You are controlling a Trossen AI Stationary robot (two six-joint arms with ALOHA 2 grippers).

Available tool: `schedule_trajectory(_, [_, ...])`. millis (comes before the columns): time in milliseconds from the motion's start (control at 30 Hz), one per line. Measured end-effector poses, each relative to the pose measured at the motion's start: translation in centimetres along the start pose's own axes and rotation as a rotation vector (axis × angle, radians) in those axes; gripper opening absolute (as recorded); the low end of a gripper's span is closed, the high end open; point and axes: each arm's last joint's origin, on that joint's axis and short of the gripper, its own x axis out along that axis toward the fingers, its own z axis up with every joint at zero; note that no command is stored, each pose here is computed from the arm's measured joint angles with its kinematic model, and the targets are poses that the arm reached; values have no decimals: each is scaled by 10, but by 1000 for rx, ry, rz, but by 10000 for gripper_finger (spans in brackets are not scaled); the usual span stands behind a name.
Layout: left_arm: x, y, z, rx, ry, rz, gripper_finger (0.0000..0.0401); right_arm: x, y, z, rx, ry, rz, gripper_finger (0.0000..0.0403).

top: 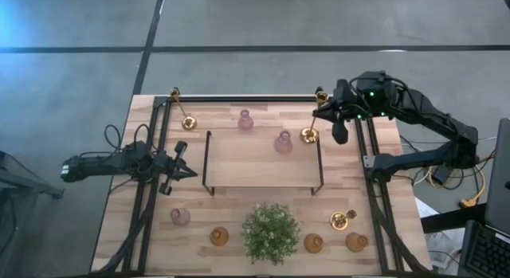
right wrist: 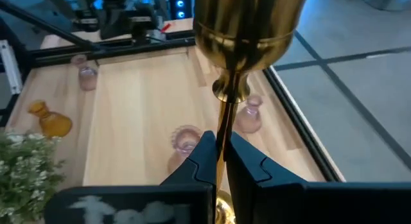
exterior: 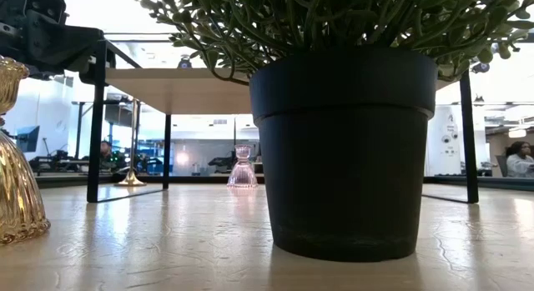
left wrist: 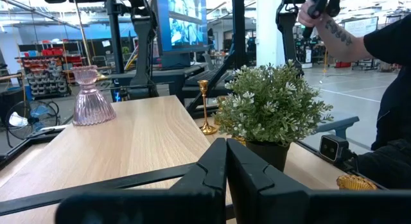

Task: Pick & Place candle stick holders
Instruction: Put the top right gold candle holder on the shelf

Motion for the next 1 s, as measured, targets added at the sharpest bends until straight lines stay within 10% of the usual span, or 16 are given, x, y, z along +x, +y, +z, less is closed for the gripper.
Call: schedule_trajectory(1000, [0, 0, 0, 0, 0, 0, 12, 37, 7, -33, -19, 14, 33, 8])
